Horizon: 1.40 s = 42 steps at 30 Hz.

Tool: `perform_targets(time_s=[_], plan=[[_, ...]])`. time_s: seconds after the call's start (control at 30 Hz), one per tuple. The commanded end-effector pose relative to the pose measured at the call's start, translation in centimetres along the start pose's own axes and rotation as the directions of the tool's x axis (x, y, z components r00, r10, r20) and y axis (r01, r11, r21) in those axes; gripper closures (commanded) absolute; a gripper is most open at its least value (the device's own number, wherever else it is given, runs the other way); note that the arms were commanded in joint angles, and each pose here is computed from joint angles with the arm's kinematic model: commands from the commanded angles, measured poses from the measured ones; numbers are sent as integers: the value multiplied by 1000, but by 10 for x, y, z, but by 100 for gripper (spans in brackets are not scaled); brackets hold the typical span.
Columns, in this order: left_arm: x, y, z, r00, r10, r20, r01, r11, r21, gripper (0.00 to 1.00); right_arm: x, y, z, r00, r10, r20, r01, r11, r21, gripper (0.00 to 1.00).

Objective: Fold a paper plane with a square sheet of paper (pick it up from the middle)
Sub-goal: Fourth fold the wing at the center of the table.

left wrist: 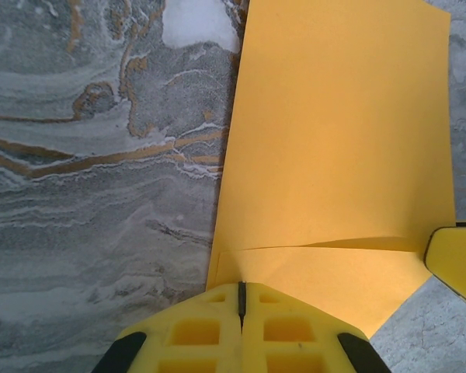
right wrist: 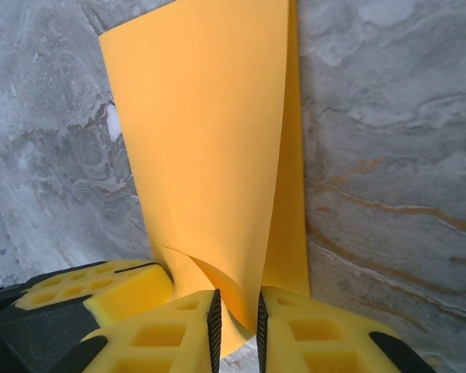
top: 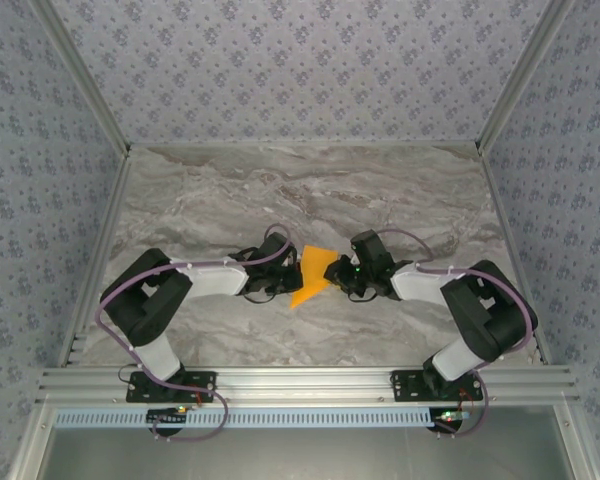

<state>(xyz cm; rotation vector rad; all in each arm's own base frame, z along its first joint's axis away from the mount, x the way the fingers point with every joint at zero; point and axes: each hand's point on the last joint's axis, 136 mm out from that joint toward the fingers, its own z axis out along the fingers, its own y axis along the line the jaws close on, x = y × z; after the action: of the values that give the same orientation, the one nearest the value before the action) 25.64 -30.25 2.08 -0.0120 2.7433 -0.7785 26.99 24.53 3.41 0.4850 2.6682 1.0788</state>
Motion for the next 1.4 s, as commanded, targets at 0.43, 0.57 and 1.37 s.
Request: perform_targets(time_s=[0.43, 0.57, 1.37], plan=[[4, 15, -9, 999, 28, -22, -30, 995, -93, 100, 2, 12, 9, 999, 17, -29, -18, 998, -56, 87], [-8, 3, -30, 999, 50, 17, -49, 997, -63, 87, 0, 10, 5, 1000, 14, -9, -15, 1000, -27, 97], [-3, -43, -100, 721, 565, 401, -637, 769, 63, 16, -15, 46, -22, 992, 94, 81, -101, 991, 83, 100]])
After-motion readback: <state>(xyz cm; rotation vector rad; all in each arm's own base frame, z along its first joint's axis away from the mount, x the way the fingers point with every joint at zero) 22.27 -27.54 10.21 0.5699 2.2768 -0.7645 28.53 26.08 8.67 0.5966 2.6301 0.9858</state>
